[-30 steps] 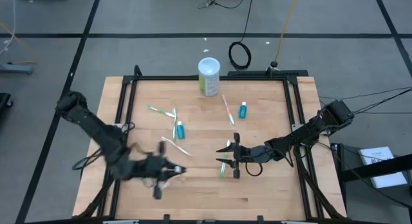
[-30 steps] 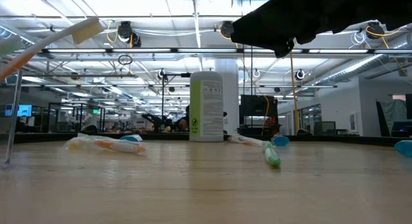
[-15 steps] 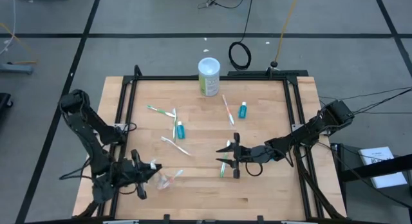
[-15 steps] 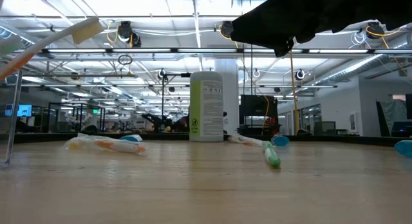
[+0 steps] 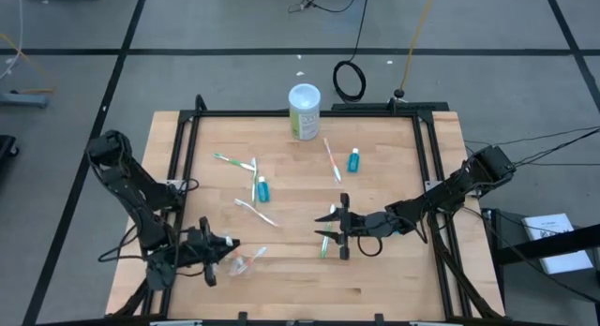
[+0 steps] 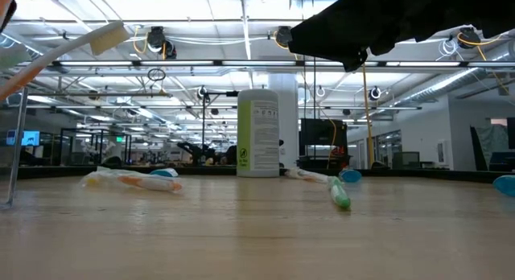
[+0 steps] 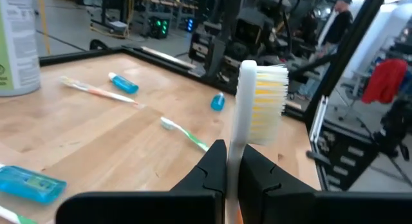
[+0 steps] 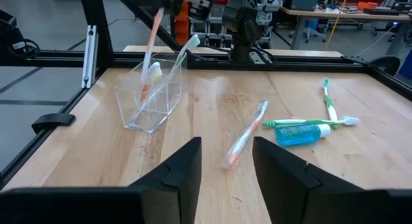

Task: Pick & Place toothbrushing station
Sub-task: Put the orange toothbrush into the transparent organizer

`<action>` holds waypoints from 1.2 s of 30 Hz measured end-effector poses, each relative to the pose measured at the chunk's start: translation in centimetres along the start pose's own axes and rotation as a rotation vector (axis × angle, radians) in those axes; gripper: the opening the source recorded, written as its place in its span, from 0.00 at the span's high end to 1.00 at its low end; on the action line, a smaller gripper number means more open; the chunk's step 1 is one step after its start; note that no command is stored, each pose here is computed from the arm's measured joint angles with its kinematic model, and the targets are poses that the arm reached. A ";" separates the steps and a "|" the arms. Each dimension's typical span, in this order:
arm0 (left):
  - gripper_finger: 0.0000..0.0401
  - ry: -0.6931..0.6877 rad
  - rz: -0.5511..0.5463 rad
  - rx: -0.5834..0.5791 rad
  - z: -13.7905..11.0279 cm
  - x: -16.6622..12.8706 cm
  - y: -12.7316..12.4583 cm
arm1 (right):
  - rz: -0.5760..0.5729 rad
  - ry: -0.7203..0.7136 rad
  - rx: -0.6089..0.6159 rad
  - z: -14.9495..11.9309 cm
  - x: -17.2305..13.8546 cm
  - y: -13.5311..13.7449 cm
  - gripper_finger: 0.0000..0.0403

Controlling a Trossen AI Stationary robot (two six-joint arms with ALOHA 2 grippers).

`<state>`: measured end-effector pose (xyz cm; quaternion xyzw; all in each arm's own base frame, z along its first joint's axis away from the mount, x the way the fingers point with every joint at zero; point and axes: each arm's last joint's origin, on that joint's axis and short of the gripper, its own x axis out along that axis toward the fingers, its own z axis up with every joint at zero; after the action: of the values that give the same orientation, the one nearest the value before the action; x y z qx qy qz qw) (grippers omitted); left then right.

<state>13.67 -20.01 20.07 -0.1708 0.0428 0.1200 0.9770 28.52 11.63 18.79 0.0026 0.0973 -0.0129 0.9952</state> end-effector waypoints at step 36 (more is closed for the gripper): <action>0.65 0.182 -0.007 0.009 -2.7 3.7 0.8 | -0.004 0.007 -0.011 -0.1 0.0 -0.1 0.68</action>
<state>16.93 -19.38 16.77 -0.1770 0.1315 0.1003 0.9702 28.54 11.53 18.72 -0.0028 0.1010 -0.0146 0.9948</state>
